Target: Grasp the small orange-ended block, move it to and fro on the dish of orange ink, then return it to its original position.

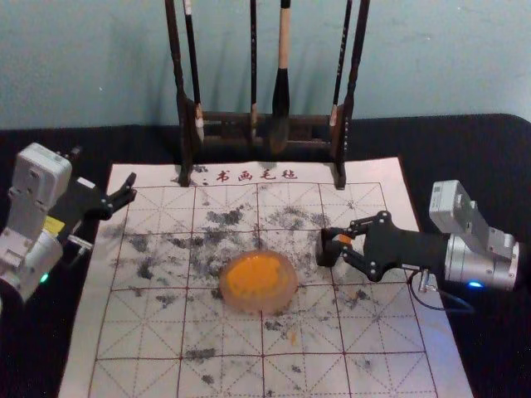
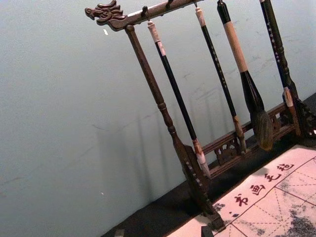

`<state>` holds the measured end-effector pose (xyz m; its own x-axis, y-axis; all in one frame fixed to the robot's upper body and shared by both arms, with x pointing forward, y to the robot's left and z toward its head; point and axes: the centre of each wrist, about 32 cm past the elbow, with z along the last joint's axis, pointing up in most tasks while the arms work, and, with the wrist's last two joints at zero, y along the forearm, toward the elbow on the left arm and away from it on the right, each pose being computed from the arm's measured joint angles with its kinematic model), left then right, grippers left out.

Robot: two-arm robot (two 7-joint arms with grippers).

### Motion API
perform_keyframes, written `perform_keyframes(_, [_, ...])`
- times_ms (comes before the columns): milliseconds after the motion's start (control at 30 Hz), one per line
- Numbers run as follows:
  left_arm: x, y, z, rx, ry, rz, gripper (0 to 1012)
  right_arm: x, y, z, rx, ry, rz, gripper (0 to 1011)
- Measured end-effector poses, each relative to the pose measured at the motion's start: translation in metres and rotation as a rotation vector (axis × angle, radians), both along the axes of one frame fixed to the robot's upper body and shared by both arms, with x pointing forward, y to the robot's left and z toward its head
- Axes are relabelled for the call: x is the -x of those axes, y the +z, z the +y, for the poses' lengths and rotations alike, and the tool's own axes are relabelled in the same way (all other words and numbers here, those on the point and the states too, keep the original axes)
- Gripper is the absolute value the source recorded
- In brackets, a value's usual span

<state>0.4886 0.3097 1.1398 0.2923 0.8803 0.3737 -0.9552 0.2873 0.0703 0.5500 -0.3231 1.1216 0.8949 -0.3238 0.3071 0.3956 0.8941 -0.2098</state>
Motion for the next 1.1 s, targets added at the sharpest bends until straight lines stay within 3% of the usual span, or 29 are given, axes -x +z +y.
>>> perform_keyframes(267, [0.0000,0.0000,0.0000,0.000,0.000,0.000,1001,0.003,0.009,0.005,-0.042,-0.051,0.009,133])
perform_keyframes(600, [0.0000,0.0000,0.0000,0.000,0.000,0.000,1001,0.003,0.025,0.010,-0.027,-0.077,0.027,133])
perform_keyframes(1100, [0.0000,0.0000,0.0000,0.000,0.000,0.000,1001,0.000,0.067,0.016,-0.010,-0.060,0.008,133])
